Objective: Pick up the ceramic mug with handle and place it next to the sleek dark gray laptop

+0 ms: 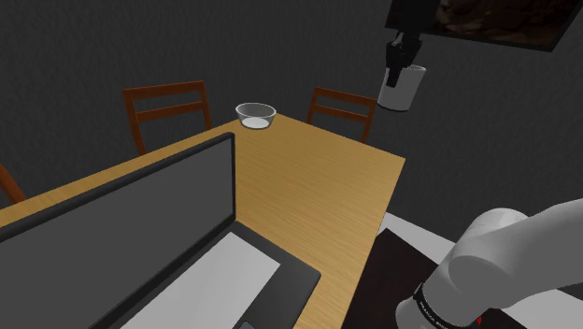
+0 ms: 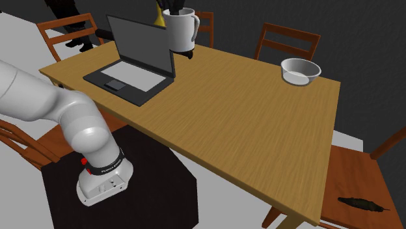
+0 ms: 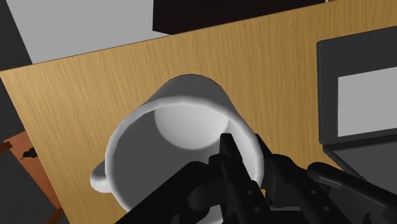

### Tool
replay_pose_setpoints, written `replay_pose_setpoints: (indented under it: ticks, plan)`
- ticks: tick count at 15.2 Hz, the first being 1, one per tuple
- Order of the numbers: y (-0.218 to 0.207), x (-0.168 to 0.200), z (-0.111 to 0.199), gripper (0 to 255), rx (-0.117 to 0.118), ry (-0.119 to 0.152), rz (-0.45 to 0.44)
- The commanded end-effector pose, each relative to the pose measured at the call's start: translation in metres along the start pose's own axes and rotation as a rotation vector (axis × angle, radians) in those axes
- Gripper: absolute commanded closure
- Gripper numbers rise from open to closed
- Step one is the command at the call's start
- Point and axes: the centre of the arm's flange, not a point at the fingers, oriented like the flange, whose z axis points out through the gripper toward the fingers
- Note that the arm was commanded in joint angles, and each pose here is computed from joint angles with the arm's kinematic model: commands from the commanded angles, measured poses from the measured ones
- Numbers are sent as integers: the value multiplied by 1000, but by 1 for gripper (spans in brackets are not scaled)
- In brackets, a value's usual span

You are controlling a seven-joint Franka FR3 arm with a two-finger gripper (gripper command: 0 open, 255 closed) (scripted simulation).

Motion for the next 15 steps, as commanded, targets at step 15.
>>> replay_pose_setpoints:
  ticks: [15]
  plan:
    - [-168,-54,-4,255,0,0,2]
